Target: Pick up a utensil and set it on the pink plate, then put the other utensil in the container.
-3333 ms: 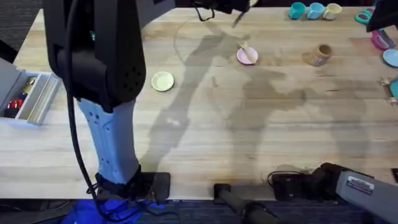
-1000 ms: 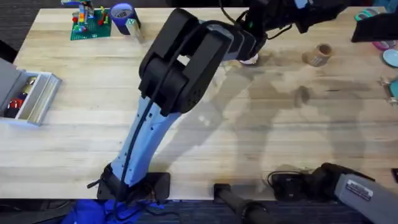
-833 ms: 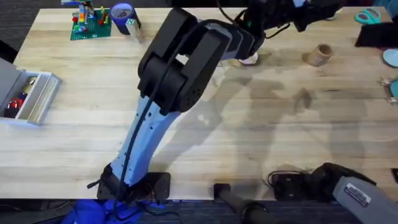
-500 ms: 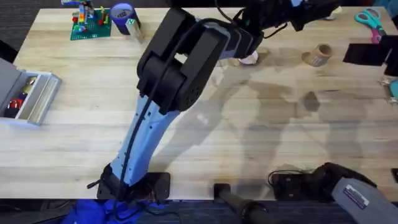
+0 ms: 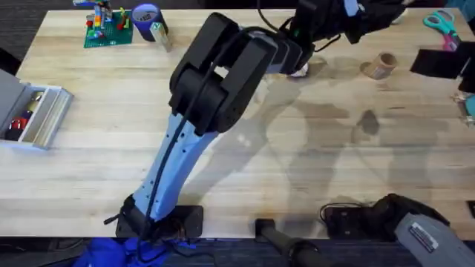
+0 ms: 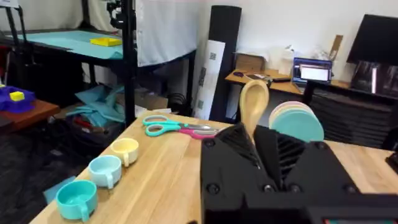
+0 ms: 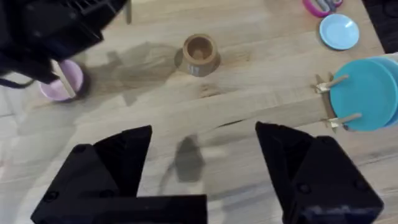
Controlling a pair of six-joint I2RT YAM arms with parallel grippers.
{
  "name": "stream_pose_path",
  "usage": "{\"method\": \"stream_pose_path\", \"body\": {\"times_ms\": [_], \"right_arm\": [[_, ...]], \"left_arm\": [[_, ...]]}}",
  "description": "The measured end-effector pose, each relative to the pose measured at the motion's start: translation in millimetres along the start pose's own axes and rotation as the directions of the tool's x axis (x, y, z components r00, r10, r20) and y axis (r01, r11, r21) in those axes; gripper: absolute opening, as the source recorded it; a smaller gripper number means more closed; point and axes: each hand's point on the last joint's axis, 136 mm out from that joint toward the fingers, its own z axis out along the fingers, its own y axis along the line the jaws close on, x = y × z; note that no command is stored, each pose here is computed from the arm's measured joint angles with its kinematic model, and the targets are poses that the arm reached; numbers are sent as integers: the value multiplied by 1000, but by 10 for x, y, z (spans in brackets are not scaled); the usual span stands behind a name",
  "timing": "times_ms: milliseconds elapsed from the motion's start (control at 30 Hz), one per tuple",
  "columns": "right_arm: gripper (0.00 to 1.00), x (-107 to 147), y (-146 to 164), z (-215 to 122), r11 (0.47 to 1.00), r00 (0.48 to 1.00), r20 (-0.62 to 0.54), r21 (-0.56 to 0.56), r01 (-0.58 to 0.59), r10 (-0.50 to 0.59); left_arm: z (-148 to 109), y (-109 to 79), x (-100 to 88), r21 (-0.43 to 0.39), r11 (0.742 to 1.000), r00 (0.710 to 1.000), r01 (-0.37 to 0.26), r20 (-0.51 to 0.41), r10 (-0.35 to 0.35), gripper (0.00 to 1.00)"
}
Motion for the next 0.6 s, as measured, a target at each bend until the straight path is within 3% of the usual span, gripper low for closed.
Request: {"method": "stream_pose_path", "body": {"times_ms": [200, 467, 600], "right_arm": [[997, -29, 10, -121, 1000, 999, 37, 3, -22, 22], [997, -48, 23, -221, 999, 997, 66, 3, -34, 34], [998, -39, 24, -222, 999, 997, 63, 2, -38, 38]], "left_arm": [[158, -73, 102, 18, 1000, 999, 6, -32, -5, 42], [485, -84, 414, 50, 998, 997, 32, -74, -28, 42], [592, -103, 415, 66, 998, 998, 20, -56, -16, 42]]}}
